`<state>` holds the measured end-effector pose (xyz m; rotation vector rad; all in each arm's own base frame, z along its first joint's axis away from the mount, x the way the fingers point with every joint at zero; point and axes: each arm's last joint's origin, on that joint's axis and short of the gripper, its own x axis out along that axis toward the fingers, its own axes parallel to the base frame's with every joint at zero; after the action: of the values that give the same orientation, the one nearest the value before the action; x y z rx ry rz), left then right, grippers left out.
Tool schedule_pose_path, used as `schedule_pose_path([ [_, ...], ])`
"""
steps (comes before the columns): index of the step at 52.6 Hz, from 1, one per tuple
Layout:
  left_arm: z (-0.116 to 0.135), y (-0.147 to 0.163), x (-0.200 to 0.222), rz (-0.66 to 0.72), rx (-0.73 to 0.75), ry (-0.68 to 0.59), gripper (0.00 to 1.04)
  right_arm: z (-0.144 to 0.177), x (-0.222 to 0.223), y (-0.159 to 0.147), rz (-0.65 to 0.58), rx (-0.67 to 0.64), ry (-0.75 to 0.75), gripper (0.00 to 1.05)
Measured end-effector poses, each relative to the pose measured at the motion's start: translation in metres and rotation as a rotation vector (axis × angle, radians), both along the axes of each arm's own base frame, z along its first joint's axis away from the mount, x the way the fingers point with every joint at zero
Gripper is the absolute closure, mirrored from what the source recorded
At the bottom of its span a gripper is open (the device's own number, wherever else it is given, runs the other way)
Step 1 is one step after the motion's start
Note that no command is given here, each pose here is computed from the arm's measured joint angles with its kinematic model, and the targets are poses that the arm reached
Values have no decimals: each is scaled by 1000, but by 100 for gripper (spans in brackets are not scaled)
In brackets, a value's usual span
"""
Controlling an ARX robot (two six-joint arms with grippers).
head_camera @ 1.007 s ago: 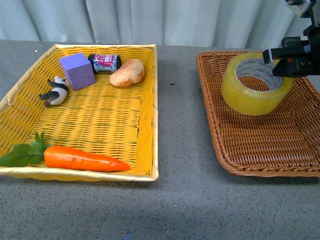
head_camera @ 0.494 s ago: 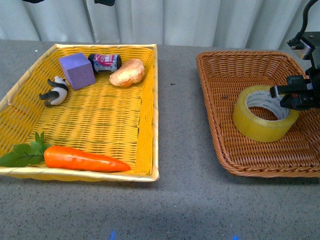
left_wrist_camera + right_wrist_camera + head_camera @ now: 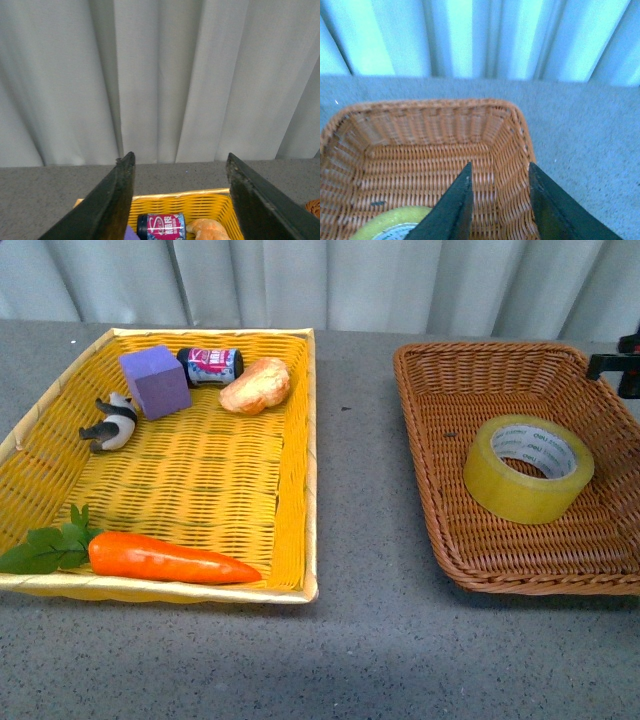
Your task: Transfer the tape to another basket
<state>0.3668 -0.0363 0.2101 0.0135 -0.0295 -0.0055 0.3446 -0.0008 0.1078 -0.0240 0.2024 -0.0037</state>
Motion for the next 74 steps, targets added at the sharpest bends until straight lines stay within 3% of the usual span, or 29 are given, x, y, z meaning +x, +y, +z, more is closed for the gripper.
schedule_pose_path([
  [3, -7, 7, -23, 9, -3, 6, 70, 16, -23, 0, 1, 4, -138, 88],
  [7, -19, 13, -52, 4, -4, 32, 88, 35, -46, 0, 1, 5, -214, 104],
  [10, -24, 16, -71, 3, -7, 40, 101, 37, -64, 0, 1, 8, -208, 104],
  [18, -29, 20, -113, 11, -13, 49, 101, 38, -111, 1, 3, 10, -129, 104],
  [30, -34, 18, -190, 10, -11, 64, 101, 48, -180, 1, 2, 12, -145, 104],
  [37, -51, 20, -220, 4, -9, 73, 101, 49, -203, 1, 4, 13, -147, 104],
  [52, -42, 36, -268, 5, -16, 32, 101, 55, -242, 1, 6, 14, -171, 104],
  [65, -41, 36, -270, 5, -16, 15, 101, 57, -247, 1, 6, 13, -204, 103],
  [74, -41, 36, -270, 5, -16, 15, 73, 57, -247, 1, 6, 14, -204, 76],
])
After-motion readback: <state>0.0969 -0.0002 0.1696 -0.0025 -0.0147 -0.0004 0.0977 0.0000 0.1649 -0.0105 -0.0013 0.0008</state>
